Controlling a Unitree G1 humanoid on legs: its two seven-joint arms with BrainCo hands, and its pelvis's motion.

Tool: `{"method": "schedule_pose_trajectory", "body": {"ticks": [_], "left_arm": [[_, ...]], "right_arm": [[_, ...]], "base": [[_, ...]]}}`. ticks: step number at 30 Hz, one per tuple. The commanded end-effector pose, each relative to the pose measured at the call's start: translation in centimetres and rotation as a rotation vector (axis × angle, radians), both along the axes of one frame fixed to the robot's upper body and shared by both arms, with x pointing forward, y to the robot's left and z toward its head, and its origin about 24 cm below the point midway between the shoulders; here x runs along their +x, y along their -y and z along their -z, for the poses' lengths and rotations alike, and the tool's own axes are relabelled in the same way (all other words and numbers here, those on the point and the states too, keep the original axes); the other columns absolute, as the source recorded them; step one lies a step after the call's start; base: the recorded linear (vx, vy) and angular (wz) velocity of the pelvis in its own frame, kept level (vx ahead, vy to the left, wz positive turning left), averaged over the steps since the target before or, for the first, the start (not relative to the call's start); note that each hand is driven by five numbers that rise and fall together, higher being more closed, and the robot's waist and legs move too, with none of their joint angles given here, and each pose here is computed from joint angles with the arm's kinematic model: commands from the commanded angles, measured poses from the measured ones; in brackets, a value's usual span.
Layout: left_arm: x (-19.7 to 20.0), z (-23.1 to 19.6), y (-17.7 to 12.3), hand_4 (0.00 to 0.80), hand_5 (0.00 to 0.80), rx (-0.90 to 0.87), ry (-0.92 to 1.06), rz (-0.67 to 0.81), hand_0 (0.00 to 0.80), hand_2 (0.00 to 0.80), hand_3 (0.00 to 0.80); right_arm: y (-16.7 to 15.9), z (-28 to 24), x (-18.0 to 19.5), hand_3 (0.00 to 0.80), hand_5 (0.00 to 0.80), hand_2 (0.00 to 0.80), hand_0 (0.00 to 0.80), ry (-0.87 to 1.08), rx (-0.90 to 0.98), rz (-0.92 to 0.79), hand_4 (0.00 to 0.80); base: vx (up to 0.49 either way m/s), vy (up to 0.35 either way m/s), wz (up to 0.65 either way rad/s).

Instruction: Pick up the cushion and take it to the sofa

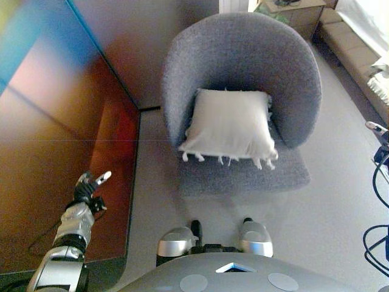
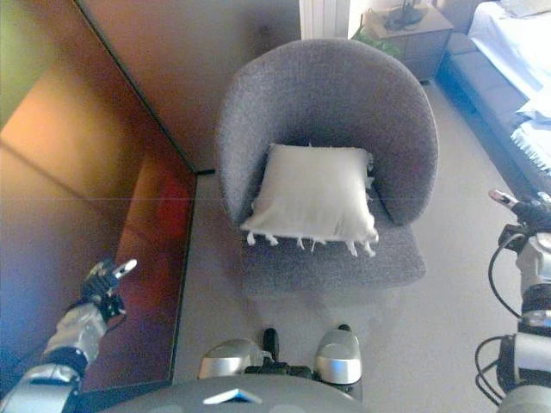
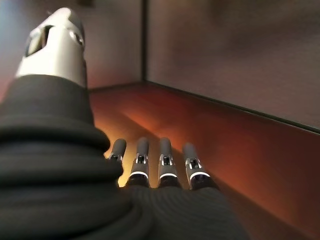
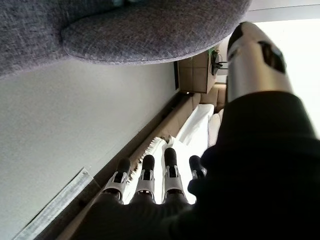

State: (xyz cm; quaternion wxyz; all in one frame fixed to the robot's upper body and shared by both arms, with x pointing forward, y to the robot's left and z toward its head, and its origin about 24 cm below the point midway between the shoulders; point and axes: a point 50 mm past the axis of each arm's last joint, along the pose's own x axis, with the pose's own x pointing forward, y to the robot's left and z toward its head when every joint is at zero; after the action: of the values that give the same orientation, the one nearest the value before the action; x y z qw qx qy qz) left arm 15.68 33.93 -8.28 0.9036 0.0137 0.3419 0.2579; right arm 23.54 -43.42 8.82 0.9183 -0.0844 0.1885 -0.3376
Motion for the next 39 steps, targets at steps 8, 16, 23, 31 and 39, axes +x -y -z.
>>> {"method": "schedule_pose_trajectory", "body": {"ticks": [8,16,23,31,39], "left_arm": [[-7.2,2.6,1.0,0.000,0.000,0.050,-0.117,-0.011,0.000,0.000,0.000],[-16.2,5.7,4.0,0.000,0.000,-0.071,-0.460,0.014,0.000,0.000,0.000],[-18.9,7.7,8.3,0.000,0.000,-0.077,-0.652,0.041,0.000,0.000,0.000],[-19.8,8.9,11.1,0.000,0.000,-0.257,-0.895,0.067,0.000,0.000,0.000],[-18.3,9.1,12.0,0.000,0.000,-0.340,-0.947,0.083,0.000,0.000,0.000]], "right_arm": [[1.2,2.2,-5.8,0.000,0.000,0.000,0.000,0.015,-0.115,0.126,0.000],[-4.7,15.5,-16.7,0.000,0.000,0.000,0.000,-0.410,0.070,0.157,0.000],[-14.2,23.7,-26.3,0.000,0.000,0.000,0.000,-0.861,0.363,0.157,0.000],[-21.0,26.0,-28.1,0.000,0.000,0.000,0.000,-1.170,0.531,-0.116,0.000],[-20.8,26.2,-24.6,0.000,0.000,0.000,0.000,-1.150,0.474,-0.209,0.000]], "base": [[-0.114,0.022,0.01],[-0.116,-0.073,0.02],[-0.143,-0.064,0.09],[-0.126,0.010,0.01],[-0.119,0.025,-0.02]]}}
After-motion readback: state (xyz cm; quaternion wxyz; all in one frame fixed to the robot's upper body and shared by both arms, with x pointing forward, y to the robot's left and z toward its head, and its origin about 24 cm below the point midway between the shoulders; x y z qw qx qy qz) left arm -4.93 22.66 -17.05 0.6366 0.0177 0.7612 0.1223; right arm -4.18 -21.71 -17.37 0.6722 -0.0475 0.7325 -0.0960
